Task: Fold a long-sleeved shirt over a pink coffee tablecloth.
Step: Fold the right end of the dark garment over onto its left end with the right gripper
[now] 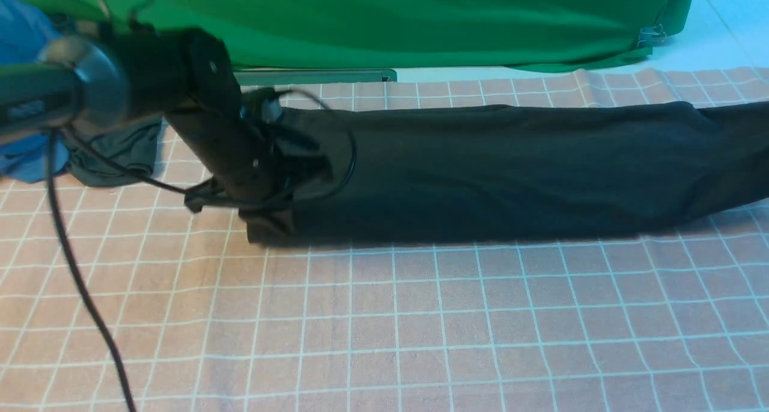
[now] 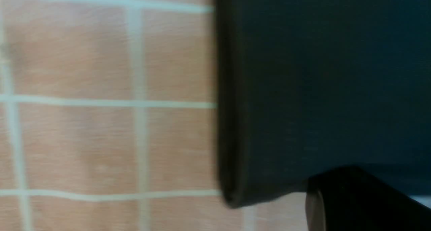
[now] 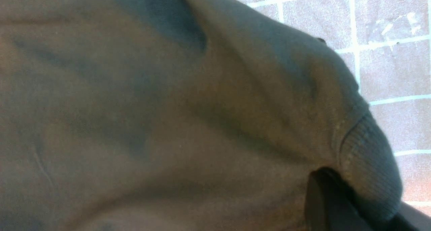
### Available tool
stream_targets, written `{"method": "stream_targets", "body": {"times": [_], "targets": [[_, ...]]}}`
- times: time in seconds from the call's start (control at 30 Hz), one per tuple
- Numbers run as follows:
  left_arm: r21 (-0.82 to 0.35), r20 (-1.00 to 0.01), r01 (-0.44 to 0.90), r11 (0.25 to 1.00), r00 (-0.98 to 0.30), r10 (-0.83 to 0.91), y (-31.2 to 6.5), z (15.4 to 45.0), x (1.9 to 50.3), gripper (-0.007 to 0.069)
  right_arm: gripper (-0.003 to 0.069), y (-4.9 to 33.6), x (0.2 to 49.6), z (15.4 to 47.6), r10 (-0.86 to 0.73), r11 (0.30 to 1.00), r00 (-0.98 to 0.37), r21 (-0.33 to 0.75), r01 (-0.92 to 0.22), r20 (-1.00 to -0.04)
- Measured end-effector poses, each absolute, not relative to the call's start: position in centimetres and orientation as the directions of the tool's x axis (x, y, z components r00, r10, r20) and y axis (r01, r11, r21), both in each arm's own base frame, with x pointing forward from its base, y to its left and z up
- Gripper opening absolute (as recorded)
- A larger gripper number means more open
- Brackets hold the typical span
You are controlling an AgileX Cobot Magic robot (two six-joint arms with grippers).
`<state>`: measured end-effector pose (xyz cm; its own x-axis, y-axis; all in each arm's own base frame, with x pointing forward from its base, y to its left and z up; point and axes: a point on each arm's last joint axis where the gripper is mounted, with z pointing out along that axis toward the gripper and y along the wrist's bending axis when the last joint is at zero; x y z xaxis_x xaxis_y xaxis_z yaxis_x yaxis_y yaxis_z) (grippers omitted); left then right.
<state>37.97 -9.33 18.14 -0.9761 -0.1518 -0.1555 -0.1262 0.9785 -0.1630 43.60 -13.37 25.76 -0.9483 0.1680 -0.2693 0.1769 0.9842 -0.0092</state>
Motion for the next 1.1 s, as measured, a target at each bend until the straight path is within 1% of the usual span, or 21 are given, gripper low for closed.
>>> {"method": "stream_targets", "body": {"times": [0.13,0.23,0.27,0.3,0.4,0.47,0.53,0.63,0.67,0.7,0.73,0.87,0.93,1.0,1.07,1.1], "targets": [[-0.125,-0.115,-0.153,0.980,-0.979,-0.167,-8.7,17.3,37.9,0.0013,0.0067,-13.4,43.6,25.9,0.168,0.984,-0.947,-0.009,0.177,-0.272],[-0.125,-0.122,-0.153,0.980,-0.978,-0.169,-8.6,18.1,37.7,0.0013,0.0067,-13.0,43.3,27.9,0.170,0.984,-0.932,0.006,0.177,-0.319],[-0.126,-0.125,-0.153,0.980,-0.978,-0.169,-8.6,18.4,37.6,0.0013,0.0067,-12.9,43.3,28.0,0.172,0.984,-0.930,0.013,0.177,-0.324],[-0.137,-0.150,-0.154,0.979,-0.973,-0.174,-8.6,19.6,37.4,0.0013,0.0067,-12.4,43.1,29.6,0.179,0.984,-0.915,0.045,0.175,-0.363],[-0.159,-0.223,-0.141,0.977,-0.959,-0.174,-8.4,22.6,36.7,0.0013,0.0065,-10.7,42.7,32.2,0.181,0.983,-0.886,0.111,0.147,-0.427],[-0.181,-0.291,-0.129,0.975,-0.940,-0.178,-8.1,25.4,35.9,0.0013,0.0062,-8.7,42.5,33.8,0.165,0.982,-0.871,0.157,0.102,-0.463],[-0.197,-0.338,-0.127,0.972,-0.922,-0.189,-7.6,27.5,35.1,0.0013,0.0062,-6.5,42.5,35.0,0.134,0.982,-0.862,0.182,0.050,-0.488],[-0.214,-0.391,-0.139,0.967,-0.895,-0.215,-6.4,30.4,33.7,0.0013,0.0062,-2.4,42.9,35.7,0.071,0.978,-0.860,0.205,-0.040,-0.505],[-0.218,-0.403,-0.145,0.965,-0.887,-0.224,-6.0,31.2,33.2,0.0013,0.0062,-0.9,43.0,35.8,0.050,0.974,-0.858,0.214,-0.070,-0.511],[-0.220,-0.408,-0.147,0.964,-0.884,-0.228,-5.8,31.5,33.0,0.0013,0.0062,-0.3,43.0,35.8,0.043,0.972,-0.857,0.219,-0.083,-0.513],[-0.226,-0.425,-0.160,0.961,-0.872,-0.245,-5.1,32.6,32.3,0.0013,0.0062,2.2,43.1,36.0,0.019,0.964,-0.849,0.236,-0.125,-0.528],[-0.238,-0.459,-0.196,0.951,-0.841,-0.288,-3.3,34.7,30.7,0.0013,0.0062,8.9,43.1,36.7,-0.020,0.935,-0.799,0.271,-0.227,-0.601],[-0.241,-0.467,-0.205,0.949,-0.832,-0.299,-2.9,35.2,30.4,0.0013,0.0062,10.5,43.0,36.7,-0.025,0.926,-0.787,0.282,-0.251,-0.617],[-0.247,-0.485,-0.232,0.941,-0.811,-0.327,-1.8,36.0,29.8,0.0013,0.0062,14.5,42.8,36.4,-0.043,0.899,-0.762,0.307,-0.312,-0.647],[-0.253,-0.492,-0.249,0.935,-0.799,-0.345,-1.2,36.4,29.4,0.0013,0.0062,17.2,42.8,35.7,-0.046,0.876,-0.757,0.339,-0.345,-0.652],[-0.255,-0.492,-0.250,0.934,-0.798,-0.348,-1.2,36.5,29.4,0.0013,0.0062,17.4,42.7,35.7,-0.047,0.874,-0.754,0.339,-0.349,-0.655]]}}
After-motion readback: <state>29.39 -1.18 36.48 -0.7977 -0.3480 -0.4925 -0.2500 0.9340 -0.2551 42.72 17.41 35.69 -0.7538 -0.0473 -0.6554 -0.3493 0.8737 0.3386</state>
